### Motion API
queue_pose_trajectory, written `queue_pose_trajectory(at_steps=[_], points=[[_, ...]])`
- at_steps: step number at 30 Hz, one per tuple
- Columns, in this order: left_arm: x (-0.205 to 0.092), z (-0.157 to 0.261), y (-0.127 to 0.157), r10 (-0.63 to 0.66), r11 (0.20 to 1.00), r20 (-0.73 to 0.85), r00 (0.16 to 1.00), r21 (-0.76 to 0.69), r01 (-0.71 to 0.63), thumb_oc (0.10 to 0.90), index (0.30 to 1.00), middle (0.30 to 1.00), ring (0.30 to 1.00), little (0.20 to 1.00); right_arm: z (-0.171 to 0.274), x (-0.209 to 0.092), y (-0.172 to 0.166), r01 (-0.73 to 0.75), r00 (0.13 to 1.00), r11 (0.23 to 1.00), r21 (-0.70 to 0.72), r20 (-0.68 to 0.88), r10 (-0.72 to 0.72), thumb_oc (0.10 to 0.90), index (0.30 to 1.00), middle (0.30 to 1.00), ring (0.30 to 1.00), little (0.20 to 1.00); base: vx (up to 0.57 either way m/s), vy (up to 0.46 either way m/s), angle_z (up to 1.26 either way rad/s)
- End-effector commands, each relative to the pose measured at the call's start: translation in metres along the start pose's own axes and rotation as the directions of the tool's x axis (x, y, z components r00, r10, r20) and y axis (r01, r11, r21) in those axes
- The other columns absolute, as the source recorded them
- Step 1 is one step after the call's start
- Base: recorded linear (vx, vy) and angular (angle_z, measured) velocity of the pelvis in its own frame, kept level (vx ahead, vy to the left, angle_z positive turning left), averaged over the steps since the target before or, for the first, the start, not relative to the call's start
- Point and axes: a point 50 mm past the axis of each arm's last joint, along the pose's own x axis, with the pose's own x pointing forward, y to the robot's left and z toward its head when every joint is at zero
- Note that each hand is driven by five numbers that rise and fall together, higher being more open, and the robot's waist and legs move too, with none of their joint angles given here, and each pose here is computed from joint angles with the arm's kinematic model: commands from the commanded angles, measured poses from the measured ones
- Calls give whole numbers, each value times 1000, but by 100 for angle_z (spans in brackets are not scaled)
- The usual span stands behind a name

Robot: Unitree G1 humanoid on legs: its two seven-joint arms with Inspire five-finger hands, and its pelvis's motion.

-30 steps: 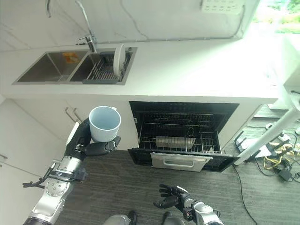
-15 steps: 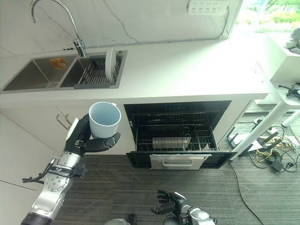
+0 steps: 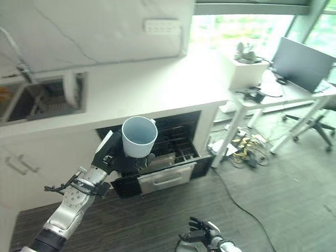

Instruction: Place the dishes in the dishwasher.

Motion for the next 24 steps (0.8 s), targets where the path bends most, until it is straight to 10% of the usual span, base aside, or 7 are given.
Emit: queue_pose_trajectory(at_steps=[1,12,24], points=[[18,55,16,92,993,290,953,41,-109,400,300,300,300,300,50,7,4,-45,986,994,-100,153,60,800,900,900,900,900,0,-845,-37],[8,58,18,94,993,311,946,36,-111,400,300,300,300,300,32,-7,-23,30,996,998,-62,85,-25,800,900,900,900,900,53,-628,16],[6,57,28,127,992,302,945,-12,-129,400,300,300,300,300,12,-3,-22,159,985,985,63,56,-162,800,900,900,900,900,106,39,14]])
